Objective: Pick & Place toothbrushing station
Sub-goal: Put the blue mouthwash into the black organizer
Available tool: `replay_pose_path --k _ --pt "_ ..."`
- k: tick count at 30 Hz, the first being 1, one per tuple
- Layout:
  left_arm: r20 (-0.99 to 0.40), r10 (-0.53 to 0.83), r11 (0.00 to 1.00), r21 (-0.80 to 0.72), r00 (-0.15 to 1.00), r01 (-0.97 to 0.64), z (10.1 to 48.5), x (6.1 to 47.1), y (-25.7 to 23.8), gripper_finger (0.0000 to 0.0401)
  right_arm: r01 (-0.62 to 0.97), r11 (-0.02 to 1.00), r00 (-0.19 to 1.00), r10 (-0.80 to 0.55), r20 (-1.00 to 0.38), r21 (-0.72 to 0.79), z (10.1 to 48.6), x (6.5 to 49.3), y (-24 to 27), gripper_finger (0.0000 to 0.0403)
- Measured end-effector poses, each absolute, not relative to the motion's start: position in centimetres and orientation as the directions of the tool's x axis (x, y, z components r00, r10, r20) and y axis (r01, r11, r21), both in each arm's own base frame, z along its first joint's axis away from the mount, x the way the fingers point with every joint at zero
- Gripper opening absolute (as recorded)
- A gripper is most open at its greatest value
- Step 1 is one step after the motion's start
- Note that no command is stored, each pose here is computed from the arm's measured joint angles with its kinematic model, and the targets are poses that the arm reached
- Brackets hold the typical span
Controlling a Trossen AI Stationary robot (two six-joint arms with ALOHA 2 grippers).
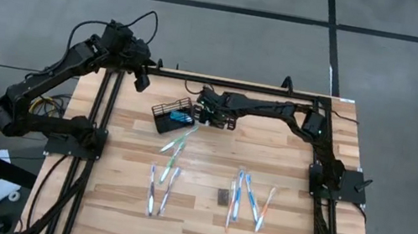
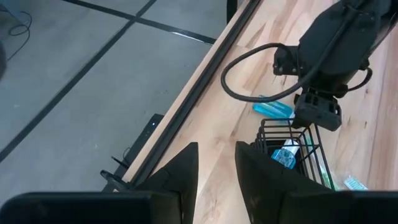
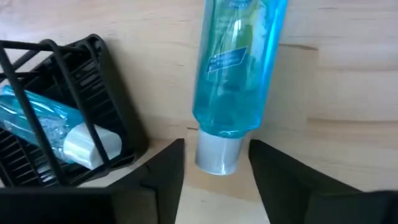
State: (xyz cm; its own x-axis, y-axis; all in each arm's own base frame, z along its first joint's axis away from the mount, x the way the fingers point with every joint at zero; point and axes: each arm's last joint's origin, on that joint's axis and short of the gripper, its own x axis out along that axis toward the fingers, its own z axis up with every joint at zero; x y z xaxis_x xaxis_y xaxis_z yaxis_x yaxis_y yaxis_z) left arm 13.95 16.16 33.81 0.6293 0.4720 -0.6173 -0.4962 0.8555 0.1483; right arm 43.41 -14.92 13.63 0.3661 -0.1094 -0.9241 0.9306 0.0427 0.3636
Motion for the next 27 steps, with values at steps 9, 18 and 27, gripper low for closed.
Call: replay_pose_path --k 9,18,27 --pt "-0.616 0.473 0.855 0.149 0.63 -0.496 33.8 14.0 16.2 0.01 0.927 0.083 0.372 -0.075 -0.925 0.366 13.5 43.2 -15.2 0.0074" --pt "-0.601 0.482 0.853 0.155 0.638 -0.498 34.0 14.0 16.3 0.01 0.92 0.122 0.376 -0.006 -0.926 0.373 13.7 43.0 -15.1 0.0074" --pt "-0.569 0.5 0.848 0.168 0.652 -0.503 34.3 14.2 16.4 0.01 0.923 0.171 0.337 0.068 -0.939 0.344 15.7 41.7 -14.6 0.0074"
